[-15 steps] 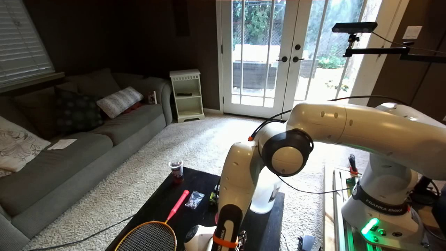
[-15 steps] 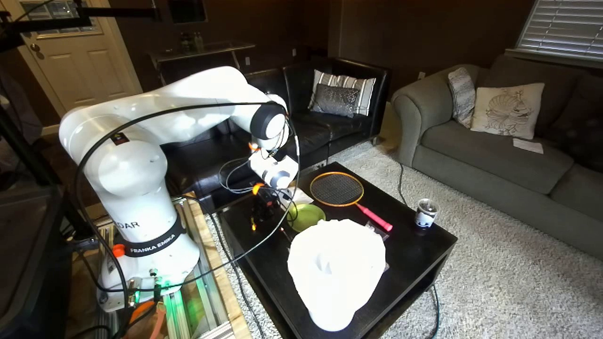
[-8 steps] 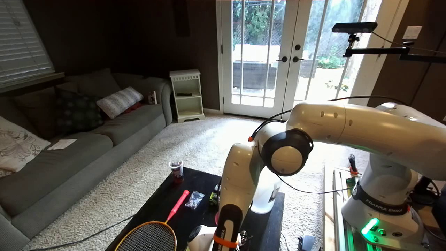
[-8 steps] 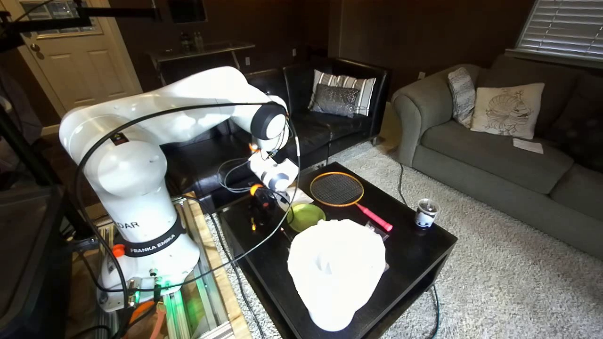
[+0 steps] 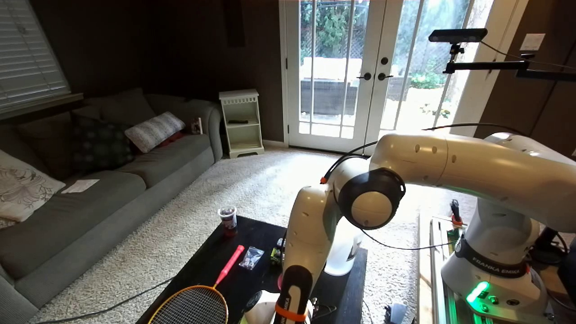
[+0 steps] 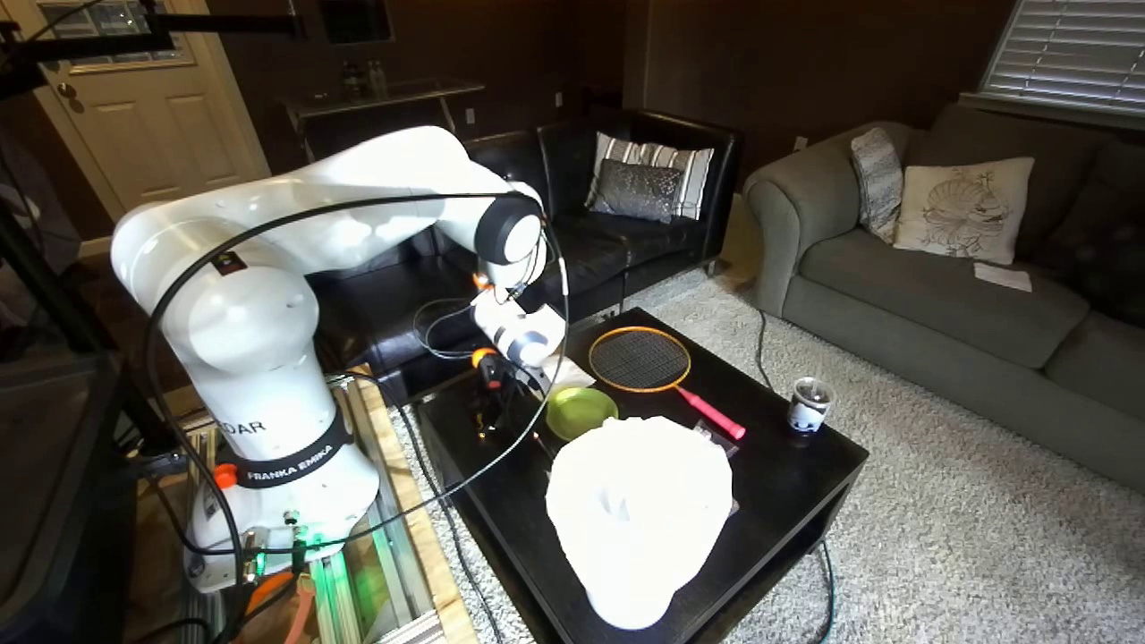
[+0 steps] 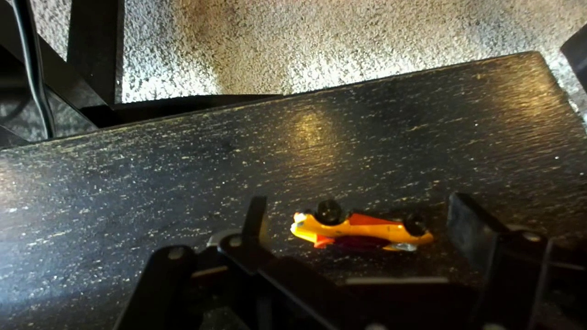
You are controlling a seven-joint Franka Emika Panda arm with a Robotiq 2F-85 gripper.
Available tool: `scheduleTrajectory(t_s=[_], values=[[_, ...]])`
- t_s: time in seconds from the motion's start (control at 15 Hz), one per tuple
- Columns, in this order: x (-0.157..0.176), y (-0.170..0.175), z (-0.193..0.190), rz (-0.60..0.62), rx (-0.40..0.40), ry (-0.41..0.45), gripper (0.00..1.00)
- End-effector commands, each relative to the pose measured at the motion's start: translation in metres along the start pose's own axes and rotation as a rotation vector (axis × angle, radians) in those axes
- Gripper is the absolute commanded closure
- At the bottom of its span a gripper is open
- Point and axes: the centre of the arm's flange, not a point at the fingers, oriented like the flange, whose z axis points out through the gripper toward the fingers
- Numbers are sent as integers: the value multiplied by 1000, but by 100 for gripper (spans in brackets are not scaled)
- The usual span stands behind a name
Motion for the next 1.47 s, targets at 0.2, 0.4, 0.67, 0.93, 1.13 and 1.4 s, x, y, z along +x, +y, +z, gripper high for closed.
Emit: scheduleTrajectory(t_s=[0.2,0.4,0.67,0.93,1.13,1.4], values=[[-3,0,8,61,-15,-17,0],[-3,0,7,55,-2,-19,0],[-2,-5,11,57,24,-43,0],[2,-9,17,66,37,-57,0],[7,-11,21,69,43,-58,0],[15,-11,24,76,45,-58,0]])
